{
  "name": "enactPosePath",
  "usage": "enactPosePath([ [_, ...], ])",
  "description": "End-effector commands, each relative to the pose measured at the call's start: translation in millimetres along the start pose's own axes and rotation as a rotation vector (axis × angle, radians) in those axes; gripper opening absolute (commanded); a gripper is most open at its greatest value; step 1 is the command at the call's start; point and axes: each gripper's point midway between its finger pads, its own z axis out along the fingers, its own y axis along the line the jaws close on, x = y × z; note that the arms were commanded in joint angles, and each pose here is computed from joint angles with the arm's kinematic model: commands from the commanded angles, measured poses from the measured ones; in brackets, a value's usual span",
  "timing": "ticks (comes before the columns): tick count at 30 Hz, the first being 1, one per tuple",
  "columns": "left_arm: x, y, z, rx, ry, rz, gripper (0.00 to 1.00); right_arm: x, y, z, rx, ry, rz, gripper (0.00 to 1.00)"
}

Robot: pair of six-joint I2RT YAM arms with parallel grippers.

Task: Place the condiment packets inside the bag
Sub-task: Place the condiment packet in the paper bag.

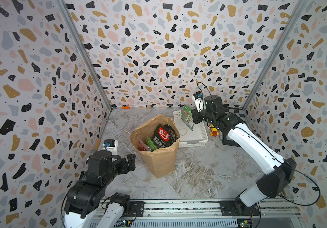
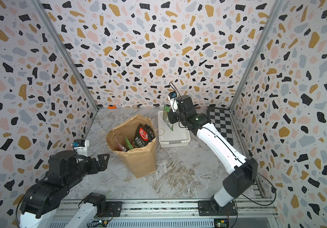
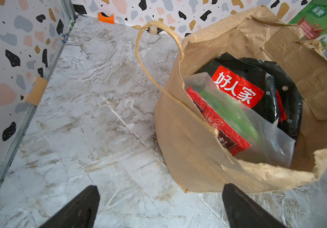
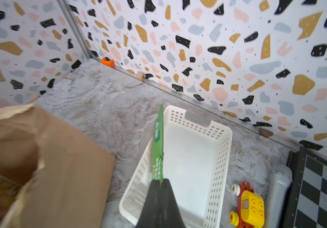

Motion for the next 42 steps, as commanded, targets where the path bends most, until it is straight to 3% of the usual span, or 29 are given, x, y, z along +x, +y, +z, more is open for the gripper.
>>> enactPosePath([
  [1,-6.8,-5.4,-4.9,0.030,-0.033,-0.004,1.00,-28.6,29.9,-40.4,-0.058,-0.067,-0.070,0.00],
  [7,-7.6,-4.6,-5.2,0.026,-0.040,-0.009,1.00,-60.6,93.6,-82.3,-0.215,-0.129,-0.187,0.00],
  [14,-8.1,-1.6,-3.8,0.010,-0.045,-0.004,1.00,-76.3,157.6,-104.3,-0.368,-0.179,-0.289,0.00],
  [23,-7.6,3.6,-3.1,-0.018,-0.052,0.001,1.00,-50.8,194.9,-62.2,-0.413,-0.085,-0.313,0.00],
  [30,-18.8,11.3,-6.6,-0.063,-0.113,-0.020,1.00,-9.9,202.5,-42.3,-0.440,-0.025,-0.219,0.00],
  [40,-72.0,22.3,-11.0,-0.129,-0.377,-0.134,1.00,40.4,208.6,-5.7,-0.437,0.053,-0.126,0.00],
  [42,-77.5,33.2,-10.2,-0.189,-0.414,-0.174,1.00,42.4,205.9,-6.9,-0.429,0.057,-0.124,0.10],
])
